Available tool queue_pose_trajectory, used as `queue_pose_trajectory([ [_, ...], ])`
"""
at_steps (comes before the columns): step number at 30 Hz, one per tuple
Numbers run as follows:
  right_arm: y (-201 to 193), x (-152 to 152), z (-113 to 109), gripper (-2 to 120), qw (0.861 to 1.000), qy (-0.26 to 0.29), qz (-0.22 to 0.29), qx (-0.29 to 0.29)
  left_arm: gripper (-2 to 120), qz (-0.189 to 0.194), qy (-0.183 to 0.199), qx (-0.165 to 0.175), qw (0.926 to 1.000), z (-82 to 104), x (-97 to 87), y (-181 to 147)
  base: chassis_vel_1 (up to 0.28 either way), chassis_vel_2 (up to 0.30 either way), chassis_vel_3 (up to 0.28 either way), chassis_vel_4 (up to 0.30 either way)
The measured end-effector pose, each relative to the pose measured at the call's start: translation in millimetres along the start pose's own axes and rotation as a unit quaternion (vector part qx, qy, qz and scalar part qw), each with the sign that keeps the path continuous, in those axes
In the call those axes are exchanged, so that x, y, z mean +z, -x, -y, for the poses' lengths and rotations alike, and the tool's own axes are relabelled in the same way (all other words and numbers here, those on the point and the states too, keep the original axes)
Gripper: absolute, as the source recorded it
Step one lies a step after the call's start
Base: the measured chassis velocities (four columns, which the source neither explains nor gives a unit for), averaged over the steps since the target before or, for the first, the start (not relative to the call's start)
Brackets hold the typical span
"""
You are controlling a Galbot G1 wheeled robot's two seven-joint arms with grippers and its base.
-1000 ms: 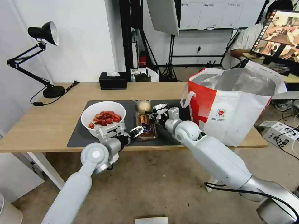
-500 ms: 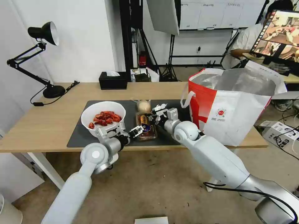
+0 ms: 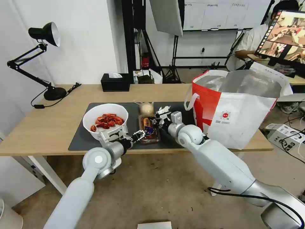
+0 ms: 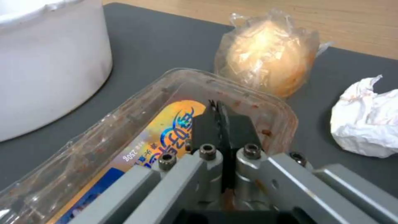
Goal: Pick up the trash from the table and place it into the takeout bag.
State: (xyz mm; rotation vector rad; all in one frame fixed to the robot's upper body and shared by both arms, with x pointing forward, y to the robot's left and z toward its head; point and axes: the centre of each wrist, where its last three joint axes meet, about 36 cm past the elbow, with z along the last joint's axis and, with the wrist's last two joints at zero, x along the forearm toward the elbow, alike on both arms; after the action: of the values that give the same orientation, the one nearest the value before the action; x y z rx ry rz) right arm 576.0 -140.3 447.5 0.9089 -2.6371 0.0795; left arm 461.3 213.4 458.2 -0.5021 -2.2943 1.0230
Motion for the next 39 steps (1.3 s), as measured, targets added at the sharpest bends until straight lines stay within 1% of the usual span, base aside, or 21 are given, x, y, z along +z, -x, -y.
queue_pose_trajectory([
  [2,0,0,-1,0,1.0,0.0,0.0,0.0,24,0.002,0.0,-0.001,1.0,-0.9,-0.6,-1,0.0,0.0,0.0,0.0],
  [3,0,0,-1,0,1.0,0.0,0.0,0.0,24,0.002,0.0,-0.001,1.0,-0.9,-0.6,-1,0.0,0.0,0.0,0.0],
  [5,0,0,-1,0,1.0,0.0,0.001,-0.001,15,0.003,-0.001,-0.002,1.0,-1.4,-1.1,-1,0.0,0.0,0.0,0.0],
  [6,0,0,-1,0,1.0,0.0,0.001,-0.001,15,0.003,-0.001,-0.002,1.0,-1.4,-1.1,-1,0.0,0.0,0.0,0.0],
  [7,0,-1,-2,0,1.0,0.0,0.001,-0.001,9,0.005,-0.001,-0.002,1.0,-1.6,-1.2,-1,0.0,0.0,0.0,0.0],
  [9,-1,-1,-2,0,1.0,-0.001,0.003,-0.002,1,0.005,-0.001,-0.003,1.0,-2.0,-1.0,-2,0.0,0.0,0.0,0.0],
  [17,-8,-4,-3,0,1.0,0.001,0.013,-0.003,0,0.007,-0.001,-0.002,1.0,-1.2,0.0,-3,0.0,0.0,0.0,0.0],
  [19,-18,-9,-3,0,0.999,0.006,0.039,-0.001,0,0.009,-0.001,0.002,1.0,0.9,0.5,-4,0.0,0.0,0.0,0.0],
  [20,-18,-9,-3,0,0.999,0.006,0.039,-0.001,0,0.009,-0.001,0.002,1.0,0.9,0.5,-4,0.0,0.0,0.0,0.0],
  [22,-39,-13,-4,0,0.996,0.015,0.085,0.003,0,0.013,0.001,0.007,0.9999,4.6,0.8,-7,0.0,0.0,0.0,0.0],
  [23,-39,-13,-4,0,0.996,0.015,0.085,0.003,0,0.013,0.001,0.007,0.9999,4.6,0.8,-7,0.0,0.0,0.0,0.0],
  [24,-53,-13,-4,0,0.994,0.017,0.106,0.008,0,0.015,0.002,0.009,0.9998,5.8,0.3,-8,0.0,0.0,0.0,0.0],
  [25,-65,-11,-7,5,0.992,0.017,0.125,0.017,0,0.018,0.003,0.011,0.9998,6.7,-0.2,-9,0.0,0.0,0.0,0.0],
  [26,-65,-11,-7,5,0.992,0.017,0.125,0.017,0,0.018,0.003,0.011,0.9998,6.7,-0.2,-9,0.0,0.0,0.0,0.0],
  [28,-88,-3,-11,16,0.987,0.015,0.157,0.033,0,0.025,0.003,0.017,0.9995,9.1,-1.4,-11,0.0,0.0,0.0,0.0],
  [29,-88,-3,-11,16,0.987,0.015,0.157,0.033,0,0.025,0.003,0.017,0.9995,9.1,-1.4,-11,0.0,0.0,0.0,0.0],
  [32,-123,13,-15,28,0.982,0.018,0.182,0.058,0,0.039,0.005,0.027,0.9989,14.3,-6.8,-15,0.0,0.0,0.0,0.0],
  [33,-123,13,-15,28,0.982,0.018,0.182,0.058,0,0.039,0.005,0.027,0.9989,14.3,-6.8,-15,0.0,0.0,0.0,0.0],
  [36,-159,25,-19,45,0.975,0.02,0.206,0.084,0,0.056,0.017,0.038,0.9976,22.4,-15.5,-23,0.0,0.0,0.0,0.0],
  [37,-159,25,-19,45,0.975,0.02,0.206,0.084,0,0.056,0.017,0.038,0.9976,22.4,-15.5,-23,0.0,0.0,0.0,0.0],
  [39,-179,32,-23,53,0.972,0.019,0.214,0.093,0,0.068,0.023,0.043,0.9965,27.2,-22.5,-28,0.0,0.0,0.0,0.0],
])
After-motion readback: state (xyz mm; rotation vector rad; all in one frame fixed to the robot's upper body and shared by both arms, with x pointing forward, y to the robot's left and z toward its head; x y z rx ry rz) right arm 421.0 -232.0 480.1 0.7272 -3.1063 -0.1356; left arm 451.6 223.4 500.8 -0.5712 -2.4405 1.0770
